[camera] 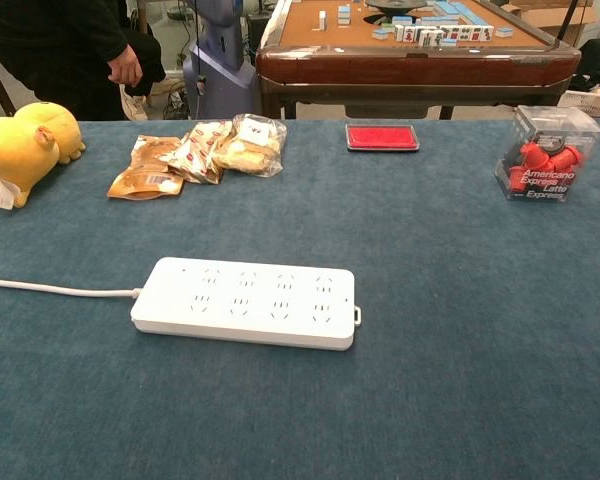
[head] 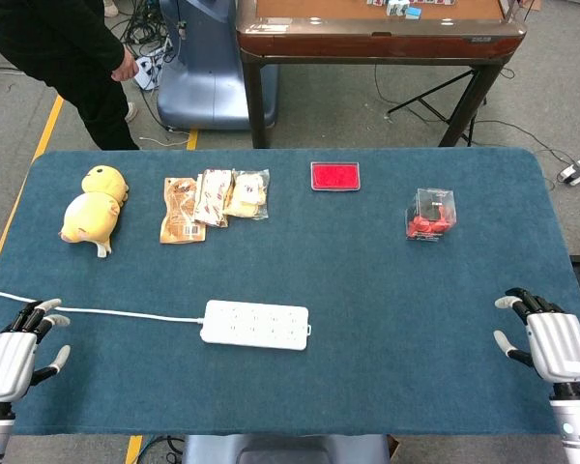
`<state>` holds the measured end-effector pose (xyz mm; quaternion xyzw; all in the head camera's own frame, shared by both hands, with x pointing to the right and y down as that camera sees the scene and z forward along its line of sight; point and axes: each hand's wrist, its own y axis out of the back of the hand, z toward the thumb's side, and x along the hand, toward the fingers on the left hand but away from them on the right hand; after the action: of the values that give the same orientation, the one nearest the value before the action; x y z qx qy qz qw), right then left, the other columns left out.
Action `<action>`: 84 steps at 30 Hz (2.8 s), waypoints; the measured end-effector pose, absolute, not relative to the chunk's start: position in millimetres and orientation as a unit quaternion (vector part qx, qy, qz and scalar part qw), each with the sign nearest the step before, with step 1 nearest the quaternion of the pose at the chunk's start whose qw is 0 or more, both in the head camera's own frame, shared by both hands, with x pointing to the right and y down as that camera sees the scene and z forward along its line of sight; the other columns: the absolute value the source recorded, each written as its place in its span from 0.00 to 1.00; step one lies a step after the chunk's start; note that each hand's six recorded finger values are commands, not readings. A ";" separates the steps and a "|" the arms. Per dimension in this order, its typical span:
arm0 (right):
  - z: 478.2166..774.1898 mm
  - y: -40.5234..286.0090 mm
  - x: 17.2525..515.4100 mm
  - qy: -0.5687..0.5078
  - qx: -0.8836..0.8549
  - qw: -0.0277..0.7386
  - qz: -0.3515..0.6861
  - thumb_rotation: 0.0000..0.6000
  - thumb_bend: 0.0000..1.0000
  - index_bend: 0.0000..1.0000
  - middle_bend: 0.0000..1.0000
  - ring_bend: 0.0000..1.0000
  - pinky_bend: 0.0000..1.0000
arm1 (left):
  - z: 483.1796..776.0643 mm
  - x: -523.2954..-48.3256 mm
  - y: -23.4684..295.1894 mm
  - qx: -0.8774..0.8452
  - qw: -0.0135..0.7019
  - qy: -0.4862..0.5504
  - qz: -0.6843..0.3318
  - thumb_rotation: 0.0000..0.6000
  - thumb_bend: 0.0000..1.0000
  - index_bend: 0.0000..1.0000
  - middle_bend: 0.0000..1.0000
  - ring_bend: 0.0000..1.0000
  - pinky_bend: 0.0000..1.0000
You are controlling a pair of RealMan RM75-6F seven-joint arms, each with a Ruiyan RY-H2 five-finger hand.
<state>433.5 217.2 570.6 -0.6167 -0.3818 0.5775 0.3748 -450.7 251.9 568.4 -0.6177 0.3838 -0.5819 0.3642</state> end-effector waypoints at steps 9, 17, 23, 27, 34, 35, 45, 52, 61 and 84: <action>569.3 216.6 431.2 -0.383 -0.618 0.376 0.574 1.00 0.23 0.37 0.30 0.34 0.48 | 569.1 -447.2 251.8 -0.624 0.369 0.381 -0.575 1.00 0.34 0.45 0.24 0.26 0.52; 562.5 209.1 429.4 -0.389 -0.621 0.377 0.567 1.00 0.23 0.37 0.30 0.34 0.48 | 565.2 -417.8 230.3 -0.670 0.390 0.380 -0.504 1.00 0.34 0.36 0.60 0.72 0.94; 554.3 202.8 426.1 -0.403 -0.635 0.361 0.551 1.00 0.23 0.37 0.30 0.34 0.48 | 574.3 -388.9 212.5 -0.714 0.390 0.330 -0.479 1.00 0.36 0.36 1.00 0.97 1.00; 546.8 197.3 426.4 -0.410 -0.633 0.362 0.548 1.00 0.23 0.37 0.30 0.34 0.48 | 586.8 -363.4 203.0 -0.743 0.392 0.273 -0.468 1.00 0.44 0.35 1.00 0.98 1.00; 547.2 194.4 430.8 -0.410 -0.624 0.358 0.560 1.00 0.23 0.37 0.30 0.34 0.48 | 610.0 -316.2 195.2 -0.779 0.406 0.183 -0.441 1.00 0.57 0.33 1.00 0.99 1.00; 547.9 194.1 431.5 -0.409 -0.622 0.358 0.563 1.00 0.23 0.37 0.30 0.34 0.48 | 613.2 -308.6 194.5 -0.784 0.408 0.174 -0.435 1.00 0.58 0.33 1.00 0.99 1.00; 548.8 189.8 430.9 -0.414 -0.620 0.355 0.565 1.00 0.23 0.37 0.30 0.34 0.48 | 634.1 -277.3 197.4 -0.798 0.423 0.113 -0.414 1.00 0.68 0.32 1.00 0.99 1.00; 549.0 187.8 428.4 -0.416 -0.620 0.356 0.562 1.00 0.23 0.37 0.30 0.34 0.48 | 641.8 -272.2 201.9 -0.801 0.422 0.097 -0.414 1.00 0.68 0.31 1.00 0.99 1.00; 550.4 190.9 427.9 -0.412 -0.619 0.356 0.567 1.00 0.23 0.37 0.30 0.34 0.48 | 648.3 -269.8 203.8 -0.801 0.421 0.091 -0.416 1.00 0.68 0.30 1.00 0.99 1.00; 555.7 197.2 435.2 -0.413 -0.613 0.351 0.575 1.00 0.23 0.37 0.30 0.34 0.48 | 669.2 -255.2 205.0 -0.794 0.425 0.080 -0.427 1.00 0.68 0.28 1.00 0.99 1.00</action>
<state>435.2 197.2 555.7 -0.6127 -0.4128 0.5752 0.3512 -255.2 205.0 669.2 -0.7940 0.0798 -0.4274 0.4249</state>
